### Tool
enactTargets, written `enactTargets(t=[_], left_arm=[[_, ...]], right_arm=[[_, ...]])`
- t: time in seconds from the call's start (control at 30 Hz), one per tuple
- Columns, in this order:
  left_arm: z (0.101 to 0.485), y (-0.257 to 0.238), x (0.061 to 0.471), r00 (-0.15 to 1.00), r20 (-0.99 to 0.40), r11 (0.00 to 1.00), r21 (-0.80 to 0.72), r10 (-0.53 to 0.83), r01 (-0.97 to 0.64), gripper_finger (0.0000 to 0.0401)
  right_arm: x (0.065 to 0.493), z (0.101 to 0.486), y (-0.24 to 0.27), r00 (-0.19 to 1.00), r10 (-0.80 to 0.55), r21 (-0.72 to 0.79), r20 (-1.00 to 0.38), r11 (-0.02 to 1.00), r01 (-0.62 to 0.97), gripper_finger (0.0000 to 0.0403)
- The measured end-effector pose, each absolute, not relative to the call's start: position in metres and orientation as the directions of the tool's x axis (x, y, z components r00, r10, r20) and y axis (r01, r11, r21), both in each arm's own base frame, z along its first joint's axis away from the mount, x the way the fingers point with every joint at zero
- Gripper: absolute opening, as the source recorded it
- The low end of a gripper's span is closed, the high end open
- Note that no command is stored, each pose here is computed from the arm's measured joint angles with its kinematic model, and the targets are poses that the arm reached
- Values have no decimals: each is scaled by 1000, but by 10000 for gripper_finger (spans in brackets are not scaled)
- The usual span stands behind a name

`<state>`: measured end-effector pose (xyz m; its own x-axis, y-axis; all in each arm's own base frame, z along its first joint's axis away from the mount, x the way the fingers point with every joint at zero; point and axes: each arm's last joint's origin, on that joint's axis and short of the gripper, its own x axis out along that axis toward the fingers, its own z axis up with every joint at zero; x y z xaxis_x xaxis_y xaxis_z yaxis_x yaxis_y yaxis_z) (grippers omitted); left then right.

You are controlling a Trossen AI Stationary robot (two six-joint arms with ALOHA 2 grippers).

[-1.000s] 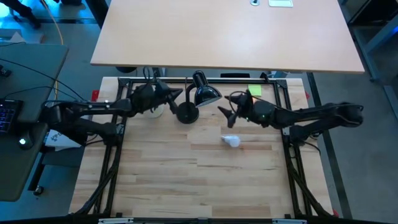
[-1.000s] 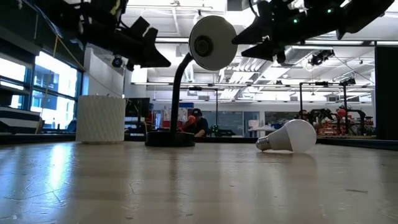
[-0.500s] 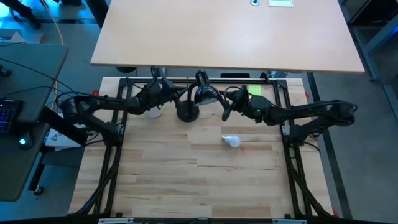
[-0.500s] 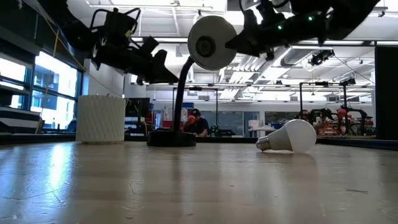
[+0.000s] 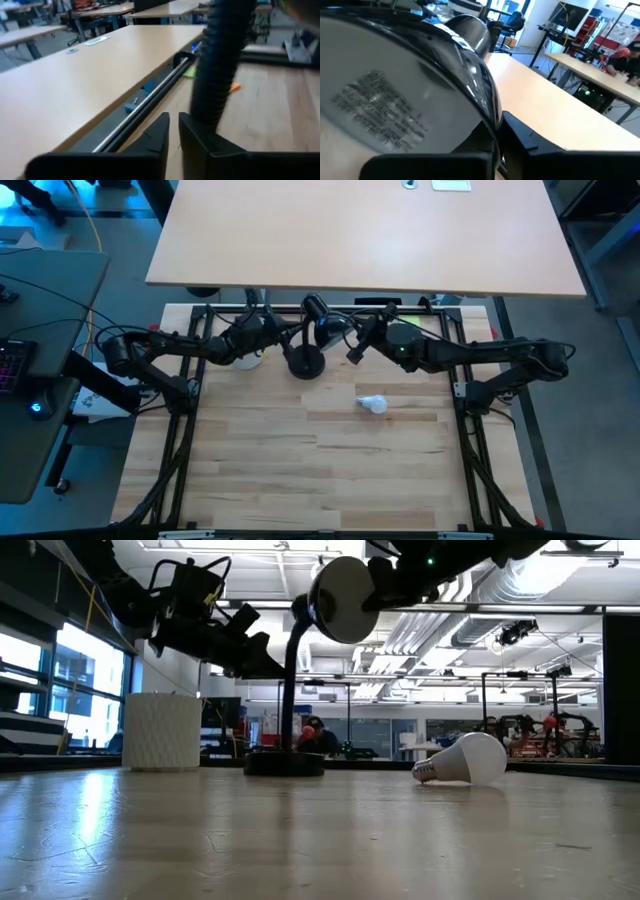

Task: Screw lightbulb
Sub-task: Prepare the desk lamp

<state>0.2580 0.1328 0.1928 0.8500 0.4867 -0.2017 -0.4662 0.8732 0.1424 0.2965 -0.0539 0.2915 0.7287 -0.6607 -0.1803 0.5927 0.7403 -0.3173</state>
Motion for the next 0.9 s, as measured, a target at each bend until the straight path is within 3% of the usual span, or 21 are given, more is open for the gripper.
enactTargets(t=[0.33,0.5,0.7,0.9], left_arm=[[231,118,235,897,-175,908,184,407,-376,164],[252,106,220,945,-133,937,229,299,-264,175],[261,101,215,975,-90,971,151,201,-187,175],[245,107,224,947,-162,957,136,276,-256,175]], right_arm=[[296,285,-52,736,-637,-298,-228,765,570,3],[297,285,-51,747,-622,-297,-234,778,554,3],[297,284,-51,754,-613,-291,-236,785,547,3],[297,285,-51,756,-613,-298,-228,784,545,3]])
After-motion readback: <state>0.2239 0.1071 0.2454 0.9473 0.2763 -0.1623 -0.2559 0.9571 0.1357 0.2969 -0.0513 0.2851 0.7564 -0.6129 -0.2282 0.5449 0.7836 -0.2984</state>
